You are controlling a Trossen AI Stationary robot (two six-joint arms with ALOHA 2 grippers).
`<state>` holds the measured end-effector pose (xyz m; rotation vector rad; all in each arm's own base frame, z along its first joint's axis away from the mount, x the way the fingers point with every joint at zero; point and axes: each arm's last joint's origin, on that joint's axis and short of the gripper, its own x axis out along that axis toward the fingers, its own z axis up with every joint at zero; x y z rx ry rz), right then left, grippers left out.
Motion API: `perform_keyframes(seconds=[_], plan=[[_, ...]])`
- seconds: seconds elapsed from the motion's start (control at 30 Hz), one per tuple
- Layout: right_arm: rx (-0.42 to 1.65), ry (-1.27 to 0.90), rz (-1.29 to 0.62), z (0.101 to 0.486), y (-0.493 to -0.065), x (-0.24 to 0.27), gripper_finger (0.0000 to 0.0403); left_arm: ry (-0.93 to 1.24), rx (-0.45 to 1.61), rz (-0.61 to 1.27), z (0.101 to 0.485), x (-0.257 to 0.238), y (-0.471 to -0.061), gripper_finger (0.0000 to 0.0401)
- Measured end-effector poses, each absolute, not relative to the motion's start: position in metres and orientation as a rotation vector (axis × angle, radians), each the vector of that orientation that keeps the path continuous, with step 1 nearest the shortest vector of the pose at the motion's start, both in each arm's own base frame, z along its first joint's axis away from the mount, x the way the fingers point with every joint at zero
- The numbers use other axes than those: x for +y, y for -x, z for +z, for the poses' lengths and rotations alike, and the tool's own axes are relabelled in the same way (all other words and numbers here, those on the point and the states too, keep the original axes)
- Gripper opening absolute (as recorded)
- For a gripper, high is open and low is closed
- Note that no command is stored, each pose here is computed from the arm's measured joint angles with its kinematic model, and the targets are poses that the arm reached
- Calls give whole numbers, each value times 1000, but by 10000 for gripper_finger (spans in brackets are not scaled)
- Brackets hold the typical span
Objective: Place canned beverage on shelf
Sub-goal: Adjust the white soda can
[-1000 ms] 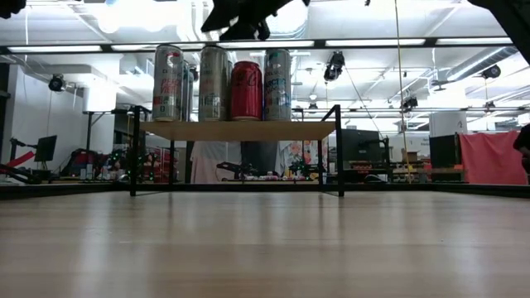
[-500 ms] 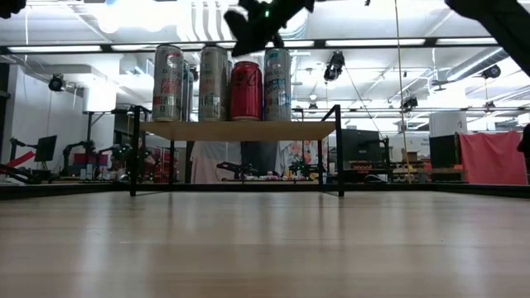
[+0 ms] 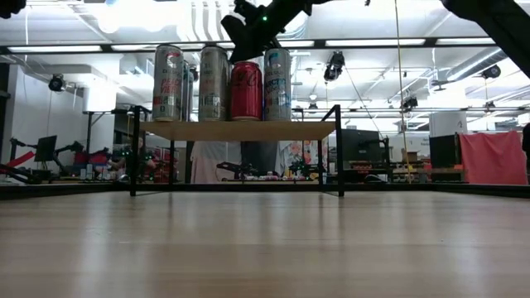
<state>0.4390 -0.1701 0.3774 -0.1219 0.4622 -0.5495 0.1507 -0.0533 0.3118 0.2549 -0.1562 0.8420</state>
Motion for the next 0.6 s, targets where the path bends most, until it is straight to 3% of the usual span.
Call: perform_keyframes(seconds=[0.6], plan=[[428,122,-533,379,-443,-165,9,-262,-151,844,312,-53,-151,256]])
